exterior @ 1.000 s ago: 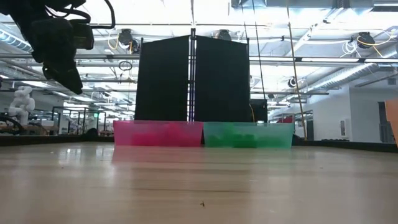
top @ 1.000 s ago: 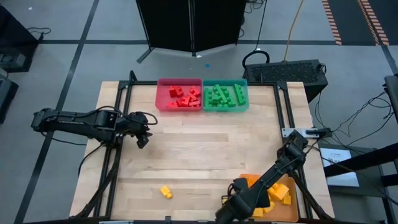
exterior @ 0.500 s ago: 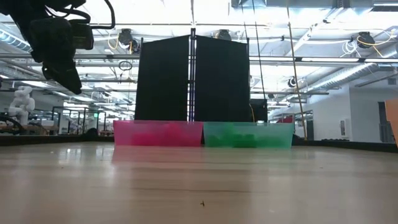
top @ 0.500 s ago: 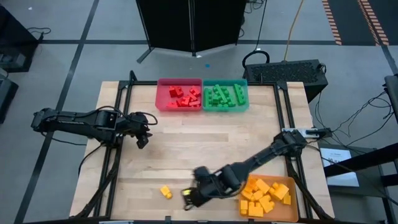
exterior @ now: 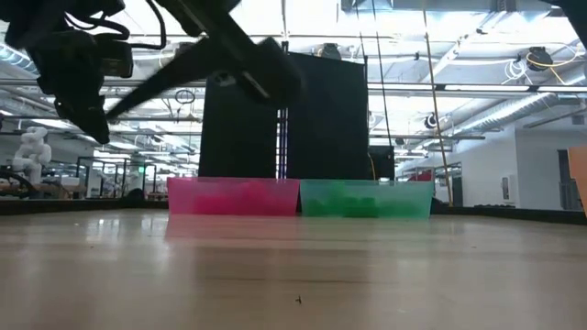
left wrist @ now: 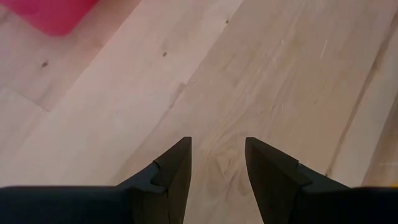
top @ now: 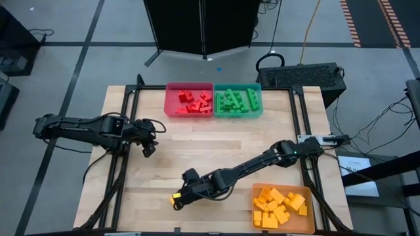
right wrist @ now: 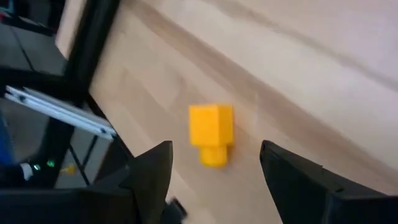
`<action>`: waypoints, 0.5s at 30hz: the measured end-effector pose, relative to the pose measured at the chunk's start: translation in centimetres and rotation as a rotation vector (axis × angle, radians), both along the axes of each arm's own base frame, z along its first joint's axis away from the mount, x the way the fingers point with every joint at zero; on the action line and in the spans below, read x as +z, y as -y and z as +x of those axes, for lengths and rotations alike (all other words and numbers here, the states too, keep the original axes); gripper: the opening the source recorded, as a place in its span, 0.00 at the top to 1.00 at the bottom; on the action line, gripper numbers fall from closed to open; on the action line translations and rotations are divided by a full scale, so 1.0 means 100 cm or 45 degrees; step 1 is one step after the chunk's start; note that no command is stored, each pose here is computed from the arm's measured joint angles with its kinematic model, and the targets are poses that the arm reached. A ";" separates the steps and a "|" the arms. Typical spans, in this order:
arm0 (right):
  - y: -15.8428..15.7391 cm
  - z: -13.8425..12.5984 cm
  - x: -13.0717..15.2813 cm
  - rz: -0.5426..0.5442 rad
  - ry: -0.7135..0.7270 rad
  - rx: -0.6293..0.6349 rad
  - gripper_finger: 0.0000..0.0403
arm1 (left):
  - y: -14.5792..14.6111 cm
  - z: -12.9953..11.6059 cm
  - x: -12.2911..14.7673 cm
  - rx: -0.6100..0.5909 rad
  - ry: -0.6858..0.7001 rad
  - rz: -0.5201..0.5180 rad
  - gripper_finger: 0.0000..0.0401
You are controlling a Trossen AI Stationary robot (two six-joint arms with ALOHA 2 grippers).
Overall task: Sort blocks
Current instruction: Move the yellow game piece to the center
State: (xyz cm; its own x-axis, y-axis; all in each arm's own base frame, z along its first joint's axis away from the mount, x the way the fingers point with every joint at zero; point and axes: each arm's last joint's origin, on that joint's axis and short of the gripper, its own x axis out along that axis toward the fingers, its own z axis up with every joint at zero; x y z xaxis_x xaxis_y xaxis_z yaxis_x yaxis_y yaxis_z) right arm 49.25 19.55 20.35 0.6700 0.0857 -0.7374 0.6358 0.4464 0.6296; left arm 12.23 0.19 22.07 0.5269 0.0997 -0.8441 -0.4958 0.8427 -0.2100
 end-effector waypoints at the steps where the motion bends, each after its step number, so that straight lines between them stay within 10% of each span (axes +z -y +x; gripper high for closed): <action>1: 0.001 0.002 0.000 -0.007 0.014 -0.006 0.41 | 0.000 0.000 0.000 0.000 -0.001 -0.001 0.62; 15: 0.003 0.017 -0.011 -0.102 0.165 0.029 0.41 | 0.000 0.000 0.000 0.004 0.005 0.000 0.62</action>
